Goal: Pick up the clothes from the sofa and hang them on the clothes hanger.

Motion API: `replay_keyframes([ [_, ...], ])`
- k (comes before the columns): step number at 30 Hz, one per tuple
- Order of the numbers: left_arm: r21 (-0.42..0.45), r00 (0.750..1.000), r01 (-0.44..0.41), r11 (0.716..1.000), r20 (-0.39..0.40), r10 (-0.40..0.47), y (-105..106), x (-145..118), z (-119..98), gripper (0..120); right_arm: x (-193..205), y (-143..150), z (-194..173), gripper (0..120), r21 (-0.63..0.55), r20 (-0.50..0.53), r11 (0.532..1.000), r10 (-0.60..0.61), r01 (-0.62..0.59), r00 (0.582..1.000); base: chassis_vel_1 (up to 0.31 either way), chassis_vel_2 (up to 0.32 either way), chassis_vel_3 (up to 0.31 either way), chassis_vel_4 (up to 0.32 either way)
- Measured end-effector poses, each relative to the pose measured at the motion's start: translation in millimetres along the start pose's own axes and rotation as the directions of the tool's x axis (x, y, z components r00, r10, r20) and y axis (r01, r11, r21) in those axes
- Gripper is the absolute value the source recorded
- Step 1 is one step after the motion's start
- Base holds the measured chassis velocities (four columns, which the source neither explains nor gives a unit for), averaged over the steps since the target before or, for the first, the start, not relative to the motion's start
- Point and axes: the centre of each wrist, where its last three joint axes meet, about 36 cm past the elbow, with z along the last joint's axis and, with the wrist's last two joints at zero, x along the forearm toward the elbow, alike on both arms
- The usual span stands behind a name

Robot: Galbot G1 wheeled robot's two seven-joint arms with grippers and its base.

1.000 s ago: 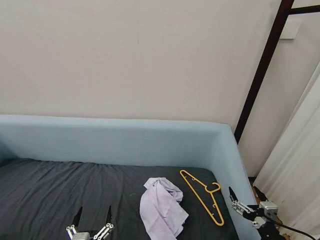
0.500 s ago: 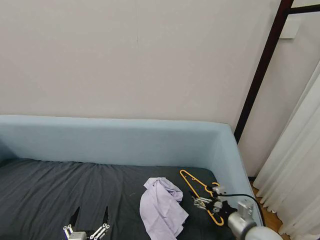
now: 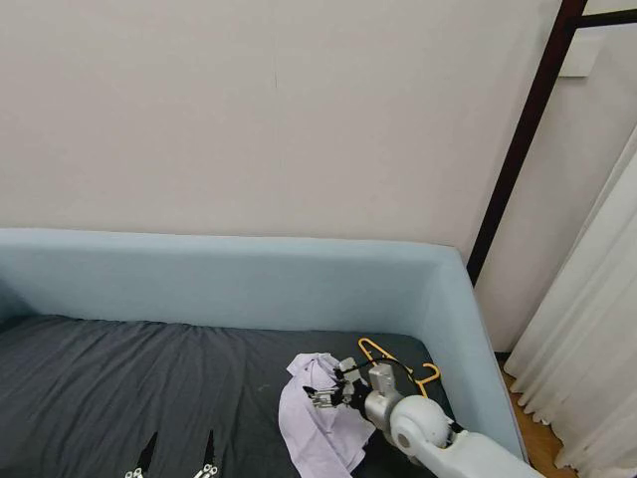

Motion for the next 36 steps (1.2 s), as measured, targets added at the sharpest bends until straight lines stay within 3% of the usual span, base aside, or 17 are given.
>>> replay_keyframes([
  [4,0.008,1.000,0.016,1.000,0.005,-0.016,-3.2,-0.7,-0.8,99,-13.9,-3.3,8.0,96,0.023,-0.028,0.999,0.023,-0.023,0.999,0.000,0.000,0.000,0.000],
  [10,0.029,1.000,0.026,0.999,0.014,-0.026,-13.7,-0.5,1.6,99,-28.8,-10.5,25.6,73,0.036,-0.077,0.996,0.079,-0.076,0.994,0.000,0.000,0.000,0.000],
  [20,0.038,0.999,0.031,0.999,0.029,-0.032,-8.4,-3.8,4.8,99,-34.1,-6.9,33.9,39,0.031,-0.088,0.993,0.117,-0.114,0.989,0.000,0.000,0.000,0.000],
  [28,0.041,0.999,0.027,0.999,0.032,-0.029,-4.1,-3.9,13.4,99,-25.8,-3.7,33.6,6,0.011,-0.025,0.994,0.110,-0.109,0.994,0.000,0.000,0.000,0.000],
  [31,0.045,0.999,0.025,0.999,0.033,-0.027,-4.2,-4.8,16.2,99,-22.2,-2.4,34.6,0,0.013,-0.018,0.994,0.105,-0.105,0.994,0.000,0.000,0.000,0.000],
  [36,0.056,0.999,0.027,0.998,0.032,-0.029,-7.3,-4.7,19.1,99,-15.2,-0.1,33.3,0,0.012,0.005,0.995,0.096,-0.096,0.995,0.000,0.000,0.000,0.000],
])
